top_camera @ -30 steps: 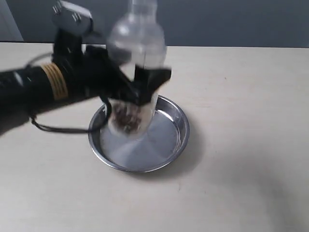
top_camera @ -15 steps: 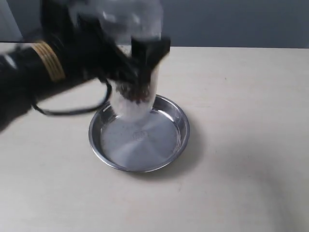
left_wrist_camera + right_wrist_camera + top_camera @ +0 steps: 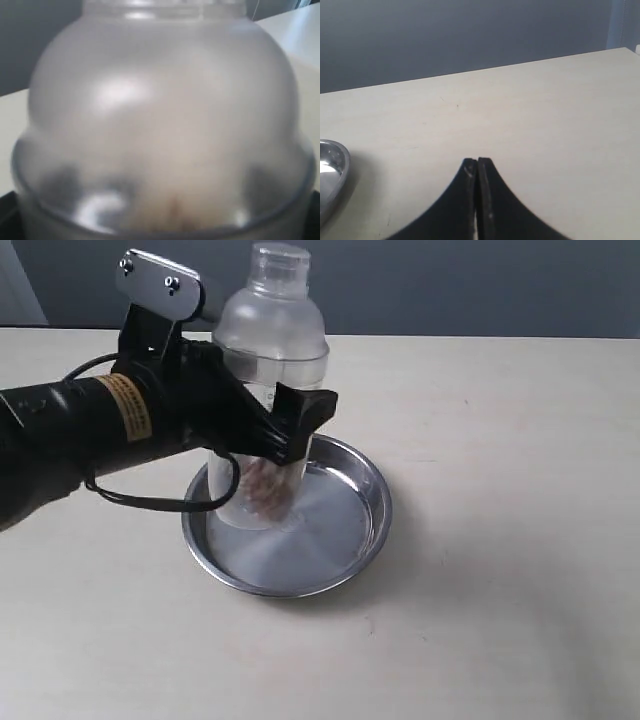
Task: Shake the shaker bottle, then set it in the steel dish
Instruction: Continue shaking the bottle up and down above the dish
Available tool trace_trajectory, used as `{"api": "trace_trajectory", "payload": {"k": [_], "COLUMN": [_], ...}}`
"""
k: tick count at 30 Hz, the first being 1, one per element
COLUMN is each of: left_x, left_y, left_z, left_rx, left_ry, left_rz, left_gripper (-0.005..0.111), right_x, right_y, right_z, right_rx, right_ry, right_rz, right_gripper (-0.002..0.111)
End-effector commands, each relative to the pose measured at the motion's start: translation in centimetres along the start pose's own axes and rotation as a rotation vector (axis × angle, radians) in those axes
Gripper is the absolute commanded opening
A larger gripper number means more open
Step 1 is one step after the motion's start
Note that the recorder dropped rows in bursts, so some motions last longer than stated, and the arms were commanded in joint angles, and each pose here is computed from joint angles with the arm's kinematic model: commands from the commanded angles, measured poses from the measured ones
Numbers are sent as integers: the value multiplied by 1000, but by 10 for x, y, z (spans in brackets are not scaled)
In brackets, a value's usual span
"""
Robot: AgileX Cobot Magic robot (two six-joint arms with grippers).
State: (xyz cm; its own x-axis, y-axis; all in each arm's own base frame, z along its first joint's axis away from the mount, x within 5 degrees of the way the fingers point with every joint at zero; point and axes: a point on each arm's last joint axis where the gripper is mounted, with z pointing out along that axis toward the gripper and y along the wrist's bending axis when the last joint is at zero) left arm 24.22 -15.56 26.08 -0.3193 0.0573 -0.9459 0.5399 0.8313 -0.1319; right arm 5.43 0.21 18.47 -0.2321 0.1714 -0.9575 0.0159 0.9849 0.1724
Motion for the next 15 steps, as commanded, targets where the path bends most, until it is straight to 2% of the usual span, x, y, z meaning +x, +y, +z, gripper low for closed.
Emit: {"api": "trace_trajectory", "payload": {"k": [1,2,4,6,8,9,10,11,12,13,14,15], "left_x": [-62,-48,-4,14,-4,-42,-56,-63,-60,-43,-37,-25], "left_y": [-11,-8,-1,3,0,-8,-11,-12,-12,-3,9,48], "left_z": [-34,-27,-4,8,3,-16,-23,-27,-25,-14,-10,-3], "left_rx": [56,40,12,-5,15,63,77,76,73,15,-43,-204], "left_ry": [-297,-226,-50,1,-92,-269,-330,-340,-311,-163,-114,-95], "left_rz": [10,6,-14,-60,-64,-28,-17,-20,-10,141,160,-144], "left_gripper": [0,0,0,0,0,0,0,0,0,0,0,0], "right_x": [-1,-1,-1,-1,-1,-1,-1,-1,-1,-1,-1,-1], "right_y": [0,0,0,0,0,0,0,0,0,0,0,0], "right_z": [0,0,0,0,0,0,0,0,0,0,0,0], "right_rx": [3,3,3,3,3,3,3,3,3,3,3,3], "right_ry": [-17,-17,-17,-17,-17,-17,-17,-17,-17,-17,-17,-17], "right_rz": [-6,-6,-6,-6,-6,-6,-6,-6,-6,-6,-6,-6], "right_gripper": [-1,-1,-1,-1,-1,-1,-1,-1,-1,-1,-1,-1]}}
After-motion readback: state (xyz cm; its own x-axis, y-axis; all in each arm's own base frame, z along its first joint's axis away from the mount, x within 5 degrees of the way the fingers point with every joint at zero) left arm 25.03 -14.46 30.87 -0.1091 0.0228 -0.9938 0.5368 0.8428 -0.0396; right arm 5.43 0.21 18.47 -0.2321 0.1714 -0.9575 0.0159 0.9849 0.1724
